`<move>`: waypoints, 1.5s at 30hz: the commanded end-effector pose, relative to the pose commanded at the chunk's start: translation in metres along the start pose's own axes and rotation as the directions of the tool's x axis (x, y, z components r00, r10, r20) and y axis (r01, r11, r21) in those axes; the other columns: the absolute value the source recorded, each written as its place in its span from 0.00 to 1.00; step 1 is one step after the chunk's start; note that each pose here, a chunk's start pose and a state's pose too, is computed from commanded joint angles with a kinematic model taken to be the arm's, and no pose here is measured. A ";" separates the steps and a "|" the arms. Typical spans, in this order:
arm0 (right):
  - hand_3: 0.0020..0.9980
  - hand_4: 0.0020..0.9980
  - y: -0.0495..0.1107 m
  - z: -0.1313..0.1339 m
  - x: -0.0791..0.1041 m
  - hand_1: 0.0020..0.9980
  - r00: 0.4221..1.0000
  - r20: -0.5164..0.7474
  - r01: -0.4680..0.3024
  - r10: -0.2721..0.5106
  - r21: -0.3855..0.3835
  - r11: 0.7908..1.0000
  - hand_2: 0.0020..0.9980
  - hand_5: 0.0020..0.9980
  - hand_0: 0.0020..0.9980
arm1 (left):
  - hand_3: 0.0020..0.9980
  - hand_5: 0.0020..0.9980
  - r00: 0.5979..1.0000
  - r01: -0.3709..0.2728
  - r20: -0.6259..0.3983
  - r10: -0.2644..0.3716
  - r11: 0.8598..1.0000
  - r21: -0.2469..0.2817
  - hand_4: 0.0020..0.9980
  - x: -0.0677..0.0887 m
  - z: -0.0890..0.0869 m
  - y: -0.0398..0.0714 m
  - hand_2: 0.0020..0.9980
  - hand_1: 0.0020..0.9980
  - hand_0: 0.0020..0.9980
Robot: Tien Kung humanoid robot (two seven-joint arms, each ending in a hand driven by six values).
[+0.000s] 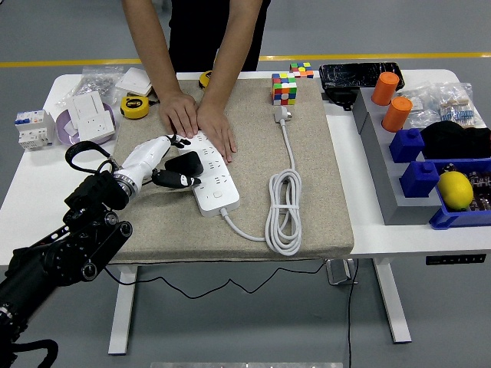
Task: Pick up the plug,place it near the board,insert it into the board,press the button
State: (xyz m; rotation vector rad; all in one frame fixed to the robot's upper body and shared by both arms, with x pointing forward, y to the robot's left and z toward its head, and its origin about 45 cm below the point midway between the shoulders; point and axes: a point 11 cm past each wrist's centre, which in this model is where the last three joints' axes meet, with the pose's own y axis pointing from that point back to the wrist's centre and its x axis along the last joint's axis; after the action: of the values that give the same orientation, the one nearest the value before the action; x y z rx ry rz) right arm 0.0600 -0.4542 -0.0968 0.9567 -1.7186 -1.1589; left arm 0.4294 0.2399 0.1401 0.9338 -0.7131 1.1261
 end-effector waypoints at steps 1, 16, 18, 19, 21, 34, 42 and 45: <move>0.75 1.00 0.000 0.000 0.000 0.74 1.000 0.000 0.000 0.000 0.000 1.000 0.72 0.74 0.84 | 0.72 0.29 1.000 -0.003 0.010 0.003 1.000 0.001 1.00 0.000 0.000 0.000 0.69 0.78 0.80; 0.75 1.00 0.000 0.000 0.000 0.74 1.000 -0.001 0.000 0.000 0.000 1.000 0.72 0.74 0.84 | 0.55 0.27 0.999 -0.011 0.040 0.011 1.000 0.002 1.00 0.001 -0.001 0.000 0.53 0.60 0.64; 0.75 1.00 0.000 0.000 0.000 0.74 1.000 -0.001 -0.001 0.001 -0.001 1.000 0.72 0.73 0.84 | 0.53 0.24 0.999 -0.015 0.040 0.015 1.000 0.000 1.00 0.001 -0.001 0.000 0.51 0.53 0.55; 0.75 1.00 0.000 0.000 0.000 0.74 1.000 -0.001 -0.001 0.001 -0.001 1.000 0.72 0.73 0.84 | 0.53 0.24 0.999 -0.019 0.039 0.019 1.000 -0.001 1.00 0.002 -0.001 0.000 0.51 0.53 0.55; 0.75 1.00 0.000 0.000 0.000 0.74 1.000 -0.001 -0.001 0.001 -0.001 1.000 0.72 0.73 0.84 | 0.53 0.24 0.999 -0.025 0.037 0.025 1.000 -0.003 1.00 0.002 0.000 0.000 0.51 0.53 0.55; 0.75 1.00 0.000 -0.002 0.000 0.74 1.000 -0.002 -0.001 0.001 0.002 1.000 0.72 0.73 0.84 | 0.52 0.27 0.998 -0.039 0.039 0.039 0.999 0.008 0.72 0.004 -0.002 -0.001 0.50 0.47 0.47; 0.75 1.00 0.000 0.000 0.000 0.74 1.000 -0.007 -0.002 0.002 -0.002 1.000 0.72 0.73 0.84 | 0.47 0.24 0.998 -0.041 0.051 0.040 0.999 0.020 0.66 0.003 -0.005 0.000 0.48 0.40 0.41; 0.75 1.00 0.000 0.000 0.000 0.74 1.000 -0.007 -0.002 0.002 -0.003 1.000 0.72 0.73 0.84 | 0.44 0.24 0.998 -0.048 0.046 0.047 0.999 0.017 0.62 0.003 -0.004 0.001 0.45 0.38 0.40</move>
State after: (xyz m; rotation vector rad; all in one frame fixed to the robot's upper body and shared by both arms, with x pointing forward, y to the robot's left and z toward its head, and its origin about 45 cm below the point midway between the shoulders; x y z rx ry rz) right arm 0.0601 -0.4539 -0.0969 0.9561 -1.7113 -1.1549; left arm 0.4297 0.2454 0.1413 0.9647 -0.7668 1.1580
